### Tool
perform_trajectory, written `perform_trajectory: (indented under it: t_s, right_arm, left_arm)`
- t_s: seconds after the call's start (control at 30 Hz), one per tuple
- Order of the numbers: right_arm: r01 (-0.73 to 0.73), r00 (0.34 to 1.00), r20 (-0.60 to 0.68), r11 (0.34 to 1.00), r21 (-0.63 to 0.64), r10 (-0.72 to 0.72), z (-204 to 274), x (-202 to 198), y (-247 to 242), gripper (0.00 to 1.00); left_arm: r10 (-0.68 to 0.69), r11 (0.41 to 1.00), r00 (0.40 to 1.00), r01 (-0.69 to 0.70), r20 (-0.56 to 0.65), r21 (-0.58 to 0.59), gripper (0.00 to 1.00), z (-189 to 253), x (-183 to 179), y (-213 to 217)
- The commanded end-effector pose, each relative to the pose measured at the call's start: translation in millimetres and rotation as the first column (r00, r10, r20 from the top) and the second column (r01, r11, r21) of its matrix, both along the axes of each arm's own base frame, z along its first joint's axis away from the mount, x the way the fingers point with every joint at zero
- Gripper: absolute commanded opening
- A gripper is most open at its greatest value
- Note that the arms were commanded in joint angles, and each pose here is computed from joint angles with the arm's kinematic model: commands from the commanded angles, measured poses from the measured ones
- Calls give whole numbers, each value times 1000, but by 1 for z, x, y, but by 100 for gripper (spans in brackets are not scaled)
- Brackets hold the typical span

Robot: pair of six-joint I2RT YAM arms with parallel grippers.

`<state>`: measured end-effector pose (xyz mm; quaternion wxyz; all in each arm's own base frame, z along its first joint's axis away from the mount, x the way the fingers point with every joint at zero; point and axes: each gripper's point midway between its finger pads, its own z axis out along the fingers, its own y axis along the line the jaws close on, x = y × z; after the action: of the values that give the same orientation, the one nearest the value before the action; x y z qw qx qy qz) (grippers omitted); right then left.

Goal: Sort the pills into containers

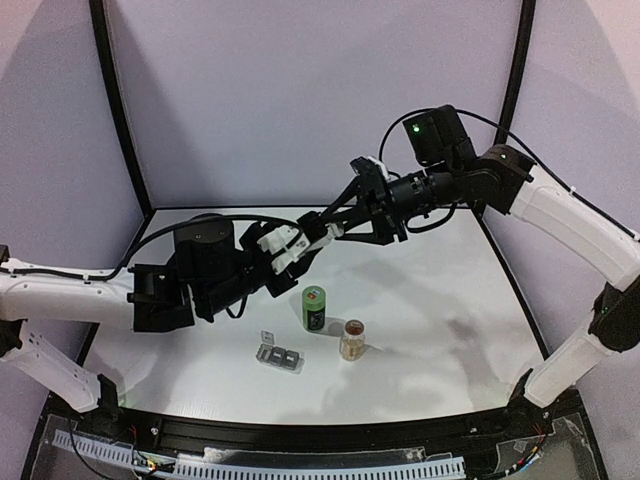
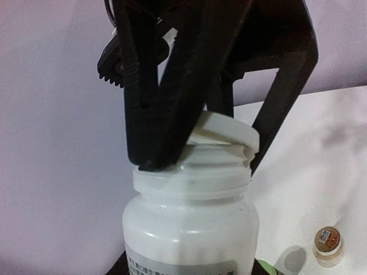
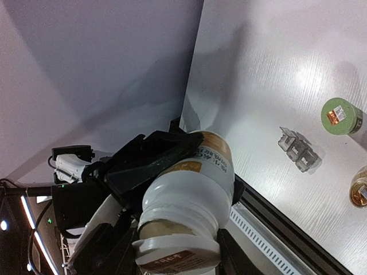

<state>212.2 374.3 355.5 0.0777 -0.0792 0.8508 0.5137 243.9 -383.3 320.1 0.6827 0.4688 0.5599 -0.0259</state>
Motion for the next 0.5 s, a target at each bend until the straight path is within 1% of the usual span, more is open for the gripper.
perform_trajectory:
  t_s: [0.0, 0.13, 0.2, 0.27, 0.37, 0.47]
  right_arm:
    - [-97, 979, 199, 968, 230, 50, 48, -11, 1, 38]
    - [-201, 938, 338, 918, 343, 79, 60, -25, -1, 39]
    - [-262, 903, 421, 881, 393, 81, 72, -31, -1, 39]
    - [-354, 854, 512, 827, 437, 94, 82, -41, -1, 40]
    - [-443, 796, 597, 768, 462, 100, 87, -49, 0, 42]
    - [-534, 724, 681, 716, 450, 112, 85, -55, 5, 47]
  left_arm:
    - [-12, 971, 998, -2, -54, -239, 1, 35, -4, 12]
    - [-54, 933, 995, 19, -87, -360, 1, 52, -12, 20]
    - [-93, 911, 990, 41, -107, -411, 1, 58, -17, 21]
    - [-127, 885, 985, 59, -118, -461, 1, 67, -22, 23]
    - [-177, 848, 976, 86, -126, -523, 1, 78, -27, 22]
    - [-210, 819, 968, 98, -136, -565, 1, 84, -30, 20]
